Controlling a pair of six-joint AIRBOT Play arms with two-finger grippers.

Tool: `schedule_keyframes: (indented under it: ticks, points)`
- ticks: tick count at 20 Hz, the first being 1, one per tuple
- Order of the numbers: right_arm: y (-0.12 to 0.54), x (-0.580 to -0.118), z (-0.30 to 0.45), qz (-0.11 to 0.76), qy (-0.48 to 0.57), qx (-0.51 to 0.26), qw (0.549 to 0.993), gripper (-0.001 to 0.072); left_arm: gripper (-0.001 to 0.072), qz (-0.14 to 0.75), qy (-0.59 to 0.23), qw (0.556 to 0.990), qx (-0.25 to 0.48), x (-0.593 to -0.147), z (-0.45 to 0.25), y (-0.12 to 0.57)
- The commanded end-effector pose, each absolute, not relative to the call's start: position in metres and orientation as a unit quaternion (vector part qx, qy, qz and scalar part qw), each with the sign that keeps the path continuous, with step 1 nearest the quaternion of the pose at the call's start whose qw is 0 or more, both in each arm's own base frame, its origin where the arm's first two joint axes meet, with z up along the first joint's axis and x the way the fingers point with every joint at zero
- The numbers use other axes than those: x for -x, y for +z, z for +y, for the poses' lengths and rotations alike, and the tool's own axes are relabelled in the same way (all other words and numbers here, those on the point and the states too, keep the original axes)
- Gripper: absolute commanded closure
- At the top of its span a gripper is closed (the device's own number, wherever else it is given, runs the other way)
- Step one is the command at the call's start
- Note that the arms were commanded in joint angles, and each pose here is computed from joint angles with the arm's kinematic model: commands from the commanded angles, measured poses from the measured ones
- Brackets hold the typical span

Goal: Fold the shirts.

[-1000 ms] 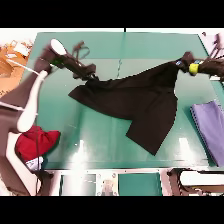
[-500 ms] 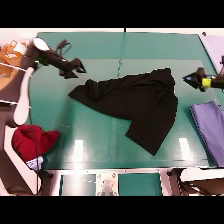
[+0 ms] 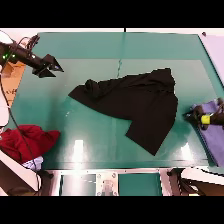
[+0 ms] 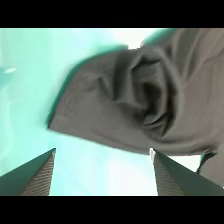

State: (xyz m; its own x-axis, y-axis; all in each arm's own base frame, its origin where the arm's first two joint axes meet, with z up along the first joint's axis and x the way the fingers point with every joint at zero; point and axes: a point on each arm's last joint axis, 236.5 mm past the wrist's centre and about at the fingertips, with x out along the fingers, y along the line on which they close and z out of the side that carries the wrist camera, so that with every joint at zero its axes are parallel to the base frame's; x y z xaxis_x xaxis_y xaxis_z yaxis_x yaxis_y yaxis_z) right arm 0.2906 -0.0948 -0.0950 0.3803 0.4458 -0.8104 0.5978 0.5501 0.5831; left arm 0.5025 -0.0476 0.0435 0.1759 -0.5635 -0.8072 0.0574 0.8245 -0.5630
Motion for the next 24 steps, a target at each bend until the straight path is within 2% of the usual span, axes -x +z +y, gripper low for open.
schedule_keyframes:
  ticks: [1, 4, 5, 7, 8, 9, 10, 11, 12, 13, 14, 17, 18, 19, 20, 24]
  points:
    - [-0.129, -0.270, -0.058, 0.577, -0.058, -0.471, 0.665, 0.0422, 0.0052, 0.608, -0.212, 0.737, 0.204, -0.499, -0.040, 0.041]
    - [-0.128, -0.292, -0.037, 0.566, -0.043, -0.462, 0.681, 0.0426, 0.0052, 0.607, -0.204, 0.742, 0.198, -0.502, -0.036, 0.039]
    - [-0.125, -0.299, -0.033, 0.561, -0.038, -0.462, 0.686, 0.0458, 0.0052, 0.607, -0.204, 0.742, 0.198, -0.501, -0.036, 0.039]
    - [-0.119, -0.305, -0.029, 0.561, -0.026, -0.460, 0.688, 0.0469, 0.0052, 0.611, -0.202, 0.740, 0.196, -0.500, -0.035, 0.038]
    - [-0.115, -0.305, -0.027, 0.562, -0.019, -0.459, 0.687, 0.0545, 0.0053, 0.616, -0.197, 0.739, 0.191, -0.498, -0.032, 0.035]
    - [-0.110, -0.306, -0.030, 0.564, -0.013, -0.458, 0.687, 0.0623, 0.0103, 0.621, -0.189, 0.738, 0.184, -0.496, -0.027, 0.032]
    - [-0.105, -0.306, -0.037, 0.565, -0.011, -0.452, 0.690, 0.0690, 0.0273, 0.627, -0.181, 0.737, 0.178, -0.494, -0.021, 0.029]
    - [-0.099, -0.310, -0.050, 0.562, -0.017, -0.445, 0.697, 0.0690, 0.0307, 0.633, -0.178, 0.732, 0.180, -0.489, -0.016, 0.029]
    - [-0.094, -0.314, -0.068, 0.555, -0.034, -0.440, 0.705, 0.0690, 0.0309, 0.639, -0.176, 0.726, 0.184, -0.485, -0.010, 0.029]
    - [-0.087, -0.319, -0.089, 0.543, -0.053, -0.437, 0.715, 0.0690, 0.0402, 0.648, -0.173, 0.717, 0.189, -0.479, -0.007, 0.028]
    - [-0.079, -0.324, -0.106, 0.530, -0.066, -0.436, 0.725, 0.0690, 0.0460, 0.654, -0.173, 0.711, 0.192, -0.474, -0.006, 0.026]
    - [-0.064, -0.333, -0.130, 0.507, -0.080, -0.430, 0.743, 0.0690, 0.0458, 0.686, -0.179, 0.674, 0.210, -0.447, -0.023, 0.002]
    - [-0.064, -0.334, -0.130, 0.508, -0.079, -0.428, 0.743, 0.0690, 0.0423, 0.698, -0.182, 0.657, 0.219, -0.436, -0.032, -0.010]
    - [-0.065, -0.334, -0.128, 0.510, -0.076, -0.427, 0.743, 0.0689, 0.0262, 0.711, -0.186, 0.637, 0.231, -0.424, -0.045, -0.025]
    - [-0.066, -0.335, -0.125, 0.512, -0.071, -0.424, 0.744, 0.0690, 0.0218, 0.722, -0.186, 0.623, 0.238, -0.414, -0.057, -0.041]
    - [-0.069, -0.340, -0.111, 0.522, -0.054, -0.412, 0.745, 0.0690, 0.0218, 0.719, -0.170, 0.625, 0.251, -0.403, -0.104, -0.104]
